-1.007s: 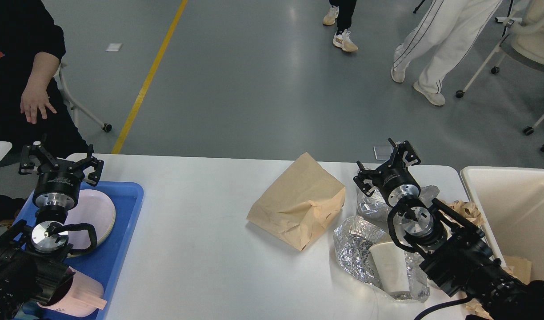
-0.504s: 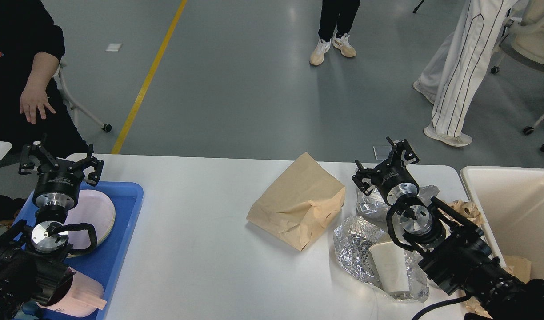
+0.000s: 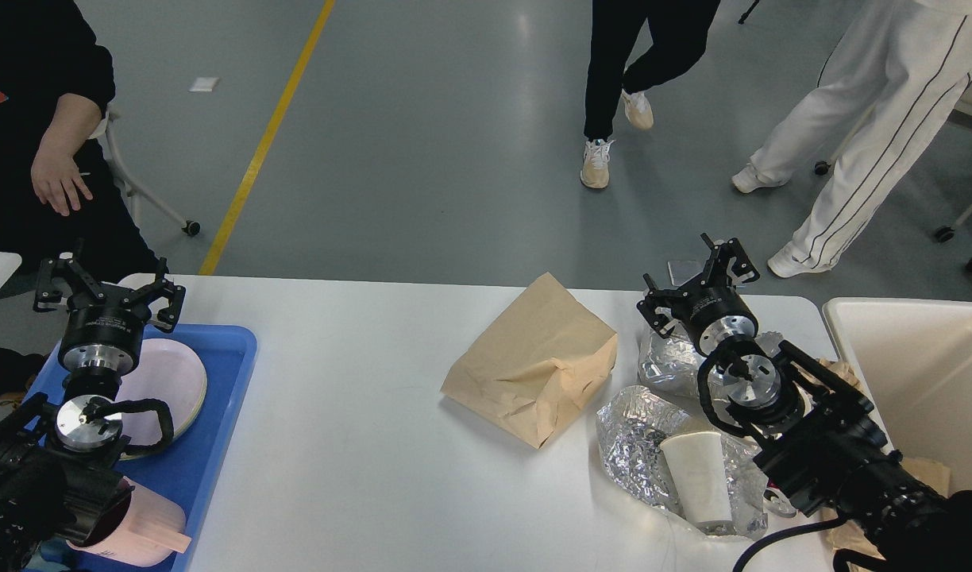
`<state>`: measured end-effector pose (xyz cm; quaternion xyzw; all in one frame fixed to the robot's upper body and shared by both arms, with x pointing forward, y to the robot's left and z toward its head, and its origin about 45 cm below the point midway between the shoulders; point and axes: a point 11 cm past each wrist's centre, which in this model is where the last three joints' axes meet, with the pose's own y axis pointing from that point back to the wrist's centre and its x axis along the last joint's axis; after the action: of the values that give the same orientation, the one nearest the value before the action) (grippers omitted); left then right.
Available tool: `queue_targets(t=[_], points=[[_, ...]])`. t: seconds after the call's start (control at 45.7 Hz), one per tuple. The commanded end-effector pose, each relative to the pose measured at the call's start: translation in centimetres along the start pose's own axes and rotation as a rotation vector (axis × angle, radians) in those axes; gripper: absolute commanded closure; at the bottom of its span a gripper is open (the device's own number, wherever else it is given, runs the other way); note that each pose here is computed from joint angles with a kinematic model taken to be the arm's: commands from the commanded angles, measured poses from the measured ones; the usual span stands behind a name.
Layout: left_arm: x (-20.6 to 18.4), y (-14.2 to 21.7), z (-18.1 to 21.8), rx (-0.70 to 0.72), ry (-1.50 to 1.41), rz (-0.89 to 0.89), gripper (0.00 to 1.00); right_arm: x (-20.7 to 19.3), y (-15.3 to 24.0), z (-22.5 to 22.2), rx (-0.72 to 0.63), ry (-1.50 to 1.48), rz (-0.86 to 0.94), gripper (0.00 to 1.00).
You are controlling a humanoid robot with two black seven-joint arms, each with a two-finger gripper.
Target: Tidy desktop
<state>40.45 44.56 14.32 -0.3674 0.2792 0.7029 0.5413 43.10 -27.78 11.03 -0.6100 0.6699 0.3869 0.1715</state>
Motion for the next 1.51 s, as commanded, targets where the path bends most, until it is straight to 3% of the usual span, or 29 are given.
queue_targets(t=[0.0,0.197,0.46,0.701,0.81,0.941,1.16,1.489], points=[[0.0,0.0,0.0,0.000,0.000,-0.001,0.04,1.4,0.1,-0.3,0.016,-0.102,0.057,0.00],[0.0,0.0,0.0,0.000,0.000,-0.001,0.04,3.1,0.2,-0.6,0.041,-0.227,0.122,0.00],[0.0,0.0,0.0,0.000,0.000,-0.001,0.04,1.5,-0.2,-1.0,0.053,-0.234,0.069,0.00],[0.0,0.0,0.0,0.000,0.000,0.001,0.04,-1.7,-1.0,-5.4,0.111,-0.205,-0.062,0.00],[0.0,0.0,0.0,0.000,0.000,-0.001,0.04,-2.8,0.0,-9.9,0.163,-0.141,-0.184,0.00],[0.0,0.0,0.0,0.000,0.000,0.001,0.04,-4.5,0.8,-12.2,0.169,-0.093,-0.257,0.00],[0.0,0.0,0.0,0.000,0.000,0.001,0.04,-6.7,0.3,-12.0,0.061,0.381,-0.299,0.00],[0.0,0.0,0.0,0.000,0.000,0.001,0.04,-7.3,-0.3,-9.2,-0.269,1.004,-0.255,0.00]])
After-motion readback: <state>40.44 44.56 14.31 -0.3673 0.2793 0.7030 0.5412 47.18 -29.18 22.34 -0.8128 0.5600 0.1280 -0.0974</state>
